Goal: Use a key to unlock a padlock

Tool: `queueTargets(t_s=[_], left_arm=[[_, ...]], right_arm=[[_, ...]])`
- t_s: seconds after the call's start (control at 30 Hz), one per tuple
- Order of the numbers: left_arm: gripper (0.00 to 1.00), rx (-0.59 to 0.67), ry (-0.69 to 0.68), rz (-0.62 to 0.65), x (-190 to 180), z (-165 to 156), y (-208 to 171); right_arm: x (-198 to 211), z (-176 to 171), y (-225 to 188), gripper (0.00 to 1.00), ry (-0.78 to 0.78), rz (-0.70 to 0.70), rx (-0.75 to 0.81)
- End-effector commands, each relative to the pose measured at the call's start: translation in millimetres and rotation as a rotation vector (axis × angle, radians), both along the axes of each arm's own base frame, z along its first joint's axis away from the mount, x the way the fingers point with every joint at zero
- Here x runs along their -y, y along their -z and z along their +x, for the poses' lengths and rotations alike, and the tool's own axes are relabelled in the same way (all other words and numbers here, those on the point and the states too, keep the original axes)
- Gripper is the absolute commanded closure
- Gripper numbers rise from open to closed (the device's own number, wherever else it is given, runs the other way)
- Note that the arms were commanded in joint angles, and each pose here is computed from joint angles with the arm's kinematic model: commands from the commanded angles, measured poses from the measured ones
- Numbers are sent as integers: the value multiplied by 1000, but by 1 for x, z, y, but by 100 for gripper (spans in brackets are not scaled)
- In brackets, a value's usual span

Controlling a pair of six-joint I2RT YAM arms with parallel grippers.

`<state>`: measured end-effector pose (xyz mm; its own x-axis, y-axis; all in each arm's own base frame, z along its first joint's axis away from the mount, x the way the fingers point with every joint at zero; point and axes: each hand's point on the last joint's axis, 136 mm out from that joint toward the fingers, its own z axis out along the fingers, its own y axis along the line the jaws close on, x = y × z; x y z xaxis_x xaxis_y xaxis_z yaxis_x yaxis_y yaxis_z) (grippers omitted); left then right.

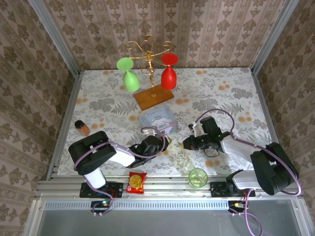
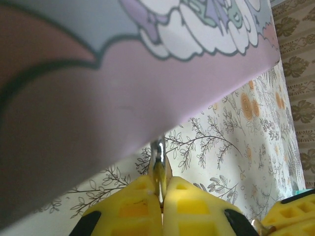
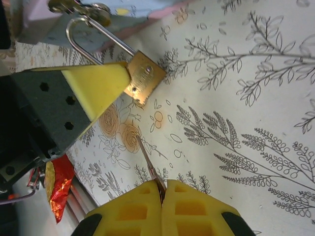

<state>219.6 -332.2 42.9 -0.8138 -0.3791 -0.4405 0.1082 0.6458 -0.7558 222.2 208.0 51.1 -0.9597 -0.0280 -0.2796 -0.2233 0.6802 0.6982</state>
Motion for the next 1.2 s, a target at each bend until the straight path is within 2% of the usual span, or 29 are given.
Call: queueTargets(t_s=[0.0,0.13,0.3,0.63,1.17], left_arm=[[100,21,17,-49,3,2,-9],[100,43,15,-164,5,5,-17],[100,18,-4,-286,8,6,-21],[100,50,2,-293,2,3,-33],[100,73,-15,-342,2,5,-53]], right_arm=[[-16,3,-17,100,-50,104,-8],[-24,0,-13,100,-62,172,-65],[-27,0,-7,100,-67,184,-104],[-34,18,-12,100,-46,275,-107],[-27,18,4,100,-23,286,-147]])
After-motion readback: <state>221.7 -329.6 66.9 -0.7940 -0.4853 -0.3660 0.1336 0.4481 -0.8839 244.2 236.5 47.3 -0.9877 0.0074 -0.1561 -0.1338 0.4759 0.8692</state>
